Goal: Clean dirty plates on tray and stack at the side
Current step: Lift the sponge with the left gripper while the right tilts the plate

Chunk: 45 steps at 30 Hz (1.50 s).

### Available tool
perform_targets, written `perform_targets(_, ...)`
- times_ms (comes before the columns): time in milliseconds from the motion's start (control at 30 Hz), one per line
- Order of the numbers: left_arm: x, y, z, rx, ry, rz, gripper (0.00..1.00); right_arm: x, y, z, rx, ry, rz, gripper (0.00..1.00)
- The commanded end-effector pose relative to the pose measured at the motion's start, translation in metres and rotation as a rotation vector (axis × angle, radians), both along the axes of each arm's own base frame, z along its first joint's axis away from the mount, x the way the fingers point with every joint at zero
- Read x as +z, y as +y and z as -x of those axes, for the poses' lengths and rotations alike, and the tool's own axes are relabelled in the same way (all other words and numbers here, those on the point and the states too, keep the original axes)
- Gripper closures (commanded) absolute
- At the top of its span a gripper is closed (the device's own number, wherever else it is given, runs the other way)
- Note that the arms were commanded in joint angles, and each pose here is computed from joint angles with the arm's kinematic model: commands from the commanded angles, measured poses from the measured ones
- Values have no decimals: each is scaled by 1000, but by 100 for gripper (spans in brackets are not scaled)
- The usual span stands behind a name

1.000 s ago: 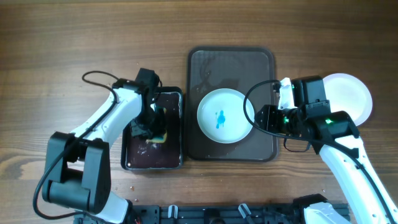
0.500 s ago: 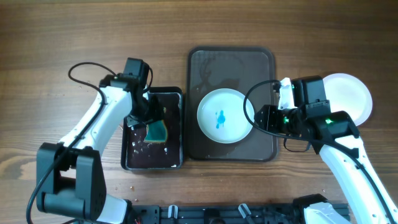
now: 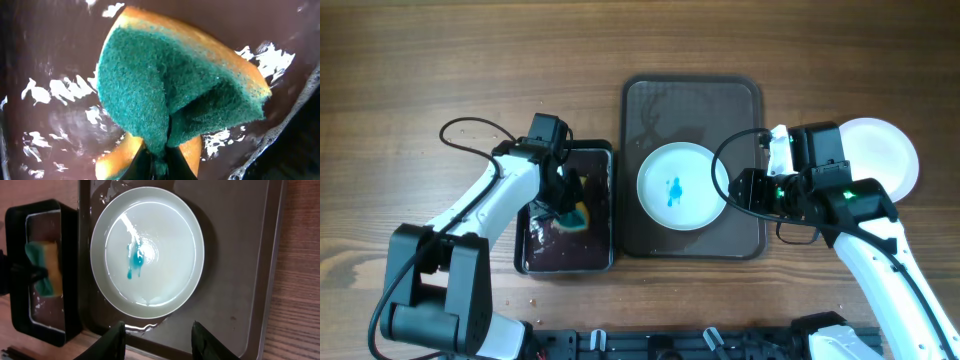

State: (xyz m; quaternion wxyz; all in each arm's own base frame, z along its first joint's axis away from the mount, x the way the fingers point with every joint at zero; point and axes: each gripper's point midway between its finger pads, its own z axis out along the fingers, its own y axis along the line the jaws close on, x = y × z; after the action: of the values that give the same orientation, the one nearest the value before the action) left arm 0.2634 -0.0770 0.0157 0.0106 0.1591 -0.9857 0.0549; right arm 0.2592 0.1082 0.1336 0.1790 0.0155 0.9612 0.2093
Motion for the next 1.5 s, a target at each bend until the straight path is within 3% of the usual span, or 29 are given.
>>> perform_targets(0, 24, 0, -7, 13, -6, 7, 96, 3, 1, -1, 17, -14, 1, 56)
perform_targets(233, 61, -3, -22, 5, -82, 23, 96, 2, 1, -1, 19, -13, 2, 54)
perform_targets(933, 28, -11, -10, -34, -76, 15, 96, -1, 1, -1, 18, -10, 3, 55)
perform_targets(1033, 32, -11, -14, -51, -91, 16, 96, -7, 1, -1, 18, 5, 5, 62)
perform_targets(1467, 71, -16, -32, -71, -124, 23, 96, -29, 2, -7, 66, 51, 36, 62)
